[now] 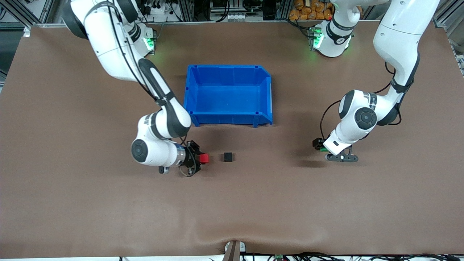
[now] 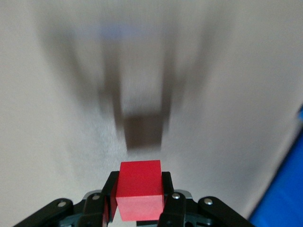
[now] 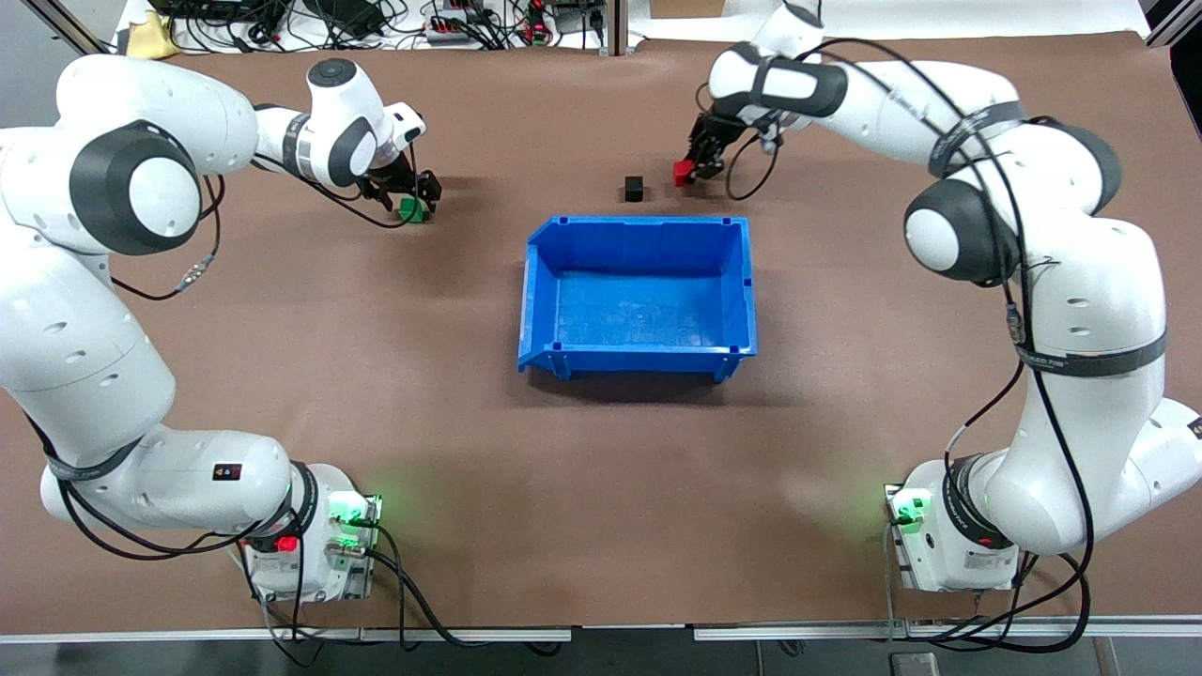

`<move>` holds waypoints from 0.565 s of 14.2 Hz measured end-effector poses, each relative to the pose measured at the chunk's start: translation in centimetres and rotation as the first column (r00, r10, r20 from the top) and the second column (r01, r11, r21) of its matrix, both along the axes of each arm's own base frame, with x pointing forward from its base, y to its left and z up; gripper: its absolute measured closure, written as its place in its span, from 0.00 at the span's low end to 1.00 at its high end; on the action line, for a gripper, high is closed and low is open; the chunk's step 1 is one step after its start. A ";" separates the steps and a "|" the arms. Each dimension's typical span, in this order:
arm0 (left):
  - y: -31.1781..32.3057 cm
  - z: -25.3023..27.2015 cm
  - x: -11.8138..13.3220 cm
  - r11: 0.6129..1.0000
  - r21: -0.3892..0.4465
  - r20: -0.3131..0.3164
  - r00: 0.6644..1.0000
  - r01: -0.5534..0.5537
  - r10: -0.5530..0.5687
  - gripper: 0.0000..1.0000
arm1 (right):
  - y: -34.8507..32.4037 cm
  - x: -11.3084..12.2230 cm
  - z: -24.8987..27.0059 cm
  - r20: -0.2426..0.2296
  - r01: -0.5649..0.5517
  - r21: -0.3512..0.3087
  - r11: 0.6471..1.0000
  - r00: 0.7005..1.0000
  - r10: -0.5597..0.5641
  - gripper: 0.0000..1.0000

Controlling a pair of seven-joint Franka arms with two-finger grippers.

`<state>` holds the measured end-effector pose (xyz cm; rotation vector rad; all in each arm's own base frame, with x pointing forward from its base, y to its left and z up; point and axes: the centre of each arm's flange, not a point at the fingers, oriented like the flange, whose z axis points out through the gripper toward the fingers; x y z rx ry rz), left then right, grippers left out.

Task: Attach green and red cubes to black cube
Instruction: 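Place the red cube against the black cube while the left gripper grasps green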

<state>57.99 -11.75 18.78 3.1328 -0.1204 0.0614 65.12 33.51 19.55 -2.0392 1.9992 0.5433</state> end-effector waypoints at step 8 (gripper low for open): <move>-0.2 0.0 1.1 0.998 -0.002 -0.005 0.998 -0.061 0.061 0.60 | 2.6 -1.2 -2.1 0.000 0.052 0.032 0.998 0.999 -0.052 0.60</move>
